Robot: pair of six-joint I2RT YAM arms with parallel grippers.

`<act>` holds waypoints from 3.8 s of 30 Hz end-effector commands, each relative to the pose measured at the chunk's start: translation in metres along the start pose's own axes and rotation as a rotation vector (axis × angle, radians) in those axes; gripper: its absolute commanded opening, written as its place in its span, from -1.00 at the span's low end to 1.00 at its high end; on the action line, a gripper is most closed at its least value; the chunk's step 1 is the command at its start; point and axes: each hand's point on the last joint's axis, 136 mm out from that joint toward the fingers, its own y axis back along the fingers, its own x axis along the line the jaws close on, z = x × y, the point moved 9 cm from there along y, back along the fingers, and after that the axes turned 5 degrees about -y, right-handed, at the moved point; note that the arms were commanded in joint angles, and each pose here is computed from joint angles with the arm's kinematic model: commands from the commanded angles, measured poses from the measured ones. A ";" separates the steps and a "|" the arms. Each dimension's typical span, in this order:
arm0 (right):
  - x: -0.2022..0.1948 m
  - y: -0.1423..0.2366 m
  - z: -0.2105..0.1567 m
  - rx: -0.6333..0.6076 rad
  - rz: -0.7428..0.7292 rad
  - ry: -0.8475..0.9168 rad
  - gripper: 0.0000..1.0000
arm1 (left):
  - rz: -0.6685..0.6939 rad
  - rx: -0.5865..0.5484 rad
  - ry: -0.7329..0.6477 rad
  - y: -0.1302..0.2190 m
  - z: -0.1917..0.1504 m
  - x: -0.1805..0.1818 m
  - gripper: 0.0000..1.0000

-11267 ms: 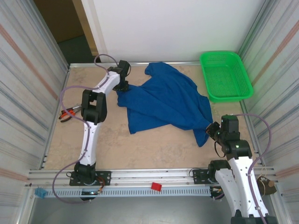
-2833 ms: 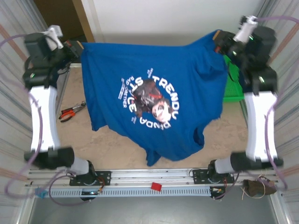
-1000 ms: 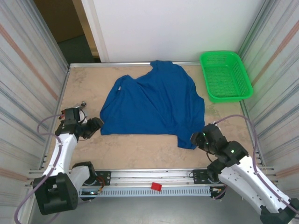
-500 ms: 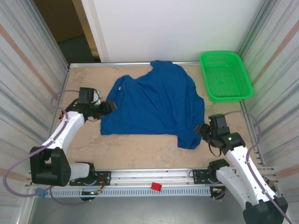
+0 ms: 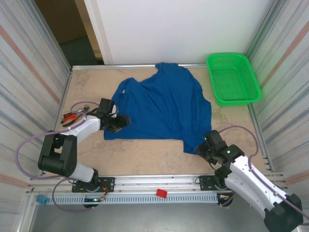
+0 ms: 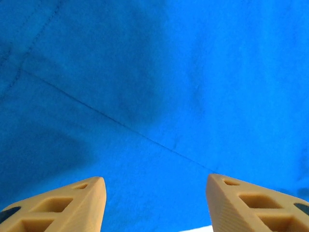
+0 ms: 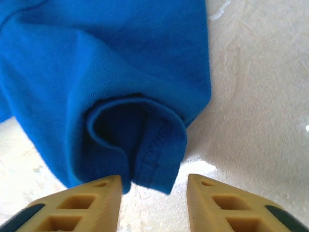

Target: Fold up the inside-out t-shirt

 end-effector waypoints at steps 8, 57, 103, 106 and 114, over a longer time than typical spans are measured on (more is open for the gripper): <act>-0.010 0.039 0.010 -0.168 -0.042 -0.051 -1.00 | 0.083 -0.007 0.186 -0.016 -0.011 0.038 0.13; 0.105 -0.092 0.130 -0.024 0.039 -0.059 -0.65 | 0.497 -0.252 -0.636 -0.089 0.257 -0.065 -0.39; 0.037 -0.071 0.108 -0.116 -0.236 -0.467 -0.78 | 0.227 -0.255 -0.117 -0.019 0.287 0.008 -1.00; 0.036 -0.070 0.109 -0.122 -0.248 -0.473 -0.78 | 0.187 -0.263 -0.049 -0.021 0.294 0.027 -1.00; 0.036 -0.070 0.110 -0.123 -0.262 -0.478 -0.79 | 0.241 -0.253 -0.032 -0.009 0.301 0.048 -0.10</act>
